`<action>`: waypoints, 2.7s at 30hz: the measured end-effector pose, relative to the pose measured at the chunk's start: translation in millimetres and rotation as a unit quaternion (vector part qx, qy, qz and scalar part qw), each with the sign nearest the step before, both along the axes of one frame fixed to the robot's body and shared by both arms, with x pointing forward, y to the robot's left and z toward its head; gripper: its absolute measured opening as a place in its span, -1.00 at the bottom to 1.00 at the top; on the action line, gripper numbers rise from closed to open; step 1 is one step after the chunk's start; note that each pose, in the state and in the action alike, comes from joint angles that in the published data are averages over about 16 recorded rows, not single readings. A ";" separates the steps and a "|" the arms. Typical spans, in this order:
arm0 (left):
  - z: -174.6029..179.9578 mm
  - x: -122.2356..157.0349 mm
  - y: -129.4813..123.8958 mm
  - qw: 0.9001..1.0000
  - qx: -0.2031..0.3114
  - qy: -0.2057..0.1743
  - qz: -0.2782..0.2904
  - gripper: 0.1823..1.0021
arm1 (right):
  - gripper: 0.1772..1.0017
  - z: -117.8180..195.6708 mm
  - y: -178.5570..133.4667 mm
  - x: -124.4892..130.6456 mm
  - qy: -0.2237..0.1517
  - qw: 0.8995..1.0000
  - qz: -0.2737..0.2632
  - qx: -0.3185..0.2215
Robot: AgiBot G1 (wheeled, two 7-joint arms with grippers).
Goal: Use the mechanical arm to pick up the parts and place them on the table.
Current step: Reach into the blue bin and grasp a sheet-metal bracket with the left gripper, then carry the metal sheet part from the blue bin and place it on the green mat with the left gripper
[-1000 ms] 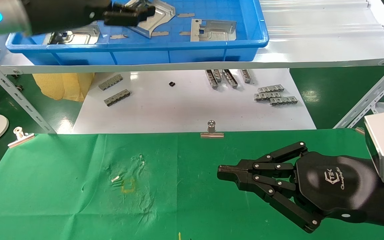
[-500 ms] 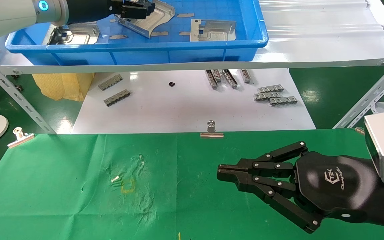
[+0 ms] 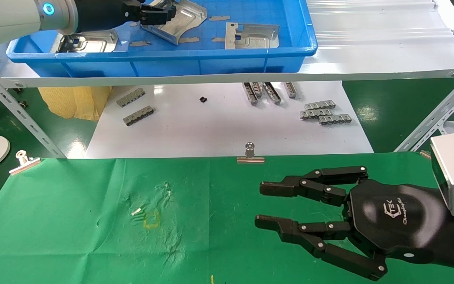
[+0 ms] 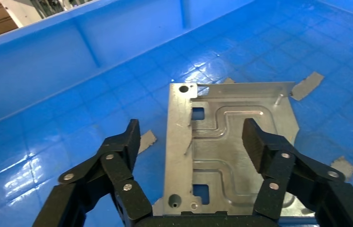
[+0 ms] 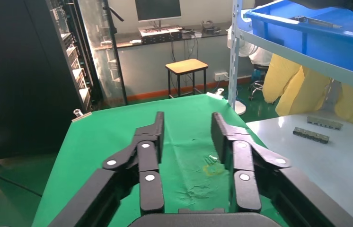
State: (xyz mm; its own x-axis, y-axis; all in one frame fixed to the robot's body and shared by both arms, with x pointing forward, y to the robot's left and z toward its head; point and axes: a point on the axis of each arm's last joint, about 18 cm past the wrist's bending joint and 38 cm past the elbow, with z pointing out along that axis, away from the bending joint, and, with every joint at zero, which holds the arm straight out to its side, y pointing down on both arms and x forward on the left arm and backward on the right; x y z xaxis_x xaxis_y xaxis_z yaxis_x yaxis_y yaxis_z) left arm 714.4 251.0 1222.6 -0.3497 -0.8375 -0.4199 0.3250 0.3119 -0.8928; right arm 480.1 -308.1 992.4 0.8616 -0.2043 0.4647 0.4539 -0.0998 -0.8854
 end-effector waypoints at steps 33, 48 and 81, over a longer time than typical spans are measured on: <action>27.7 -41.4 7.5 0.994 0.024 -0.062 -0.085 -0.75 | 0.93 0.0 0.0 0.0 0.000 1.000 0.000 0.000; -28.2 -114.3 51.0 0.952 0.157 -0.104 -0.243 -0.78 | 1.00 0.0 0.0 0.0 0.000 1.000 0.000 0.000; -254.1 -66.8 80.0 0.868 0.427 0.044 -0.250 -0.77 | 1.00 0.0 0.0 0.0 0.000 1.000 0.000 0.000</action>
State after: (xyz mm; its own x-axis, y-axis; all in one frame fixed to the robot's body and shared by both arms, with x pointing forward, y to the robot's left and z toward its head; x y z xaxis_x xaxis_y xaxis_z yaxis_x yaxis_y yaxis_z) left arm 647.5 331.0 968.5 -0.6415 0.0323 -0.7665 0.5534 0.7114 -0.4332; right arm 480.1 -308.1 992.4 0.8616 -0.2043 0.4647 0.4539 -0.0998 -0.8854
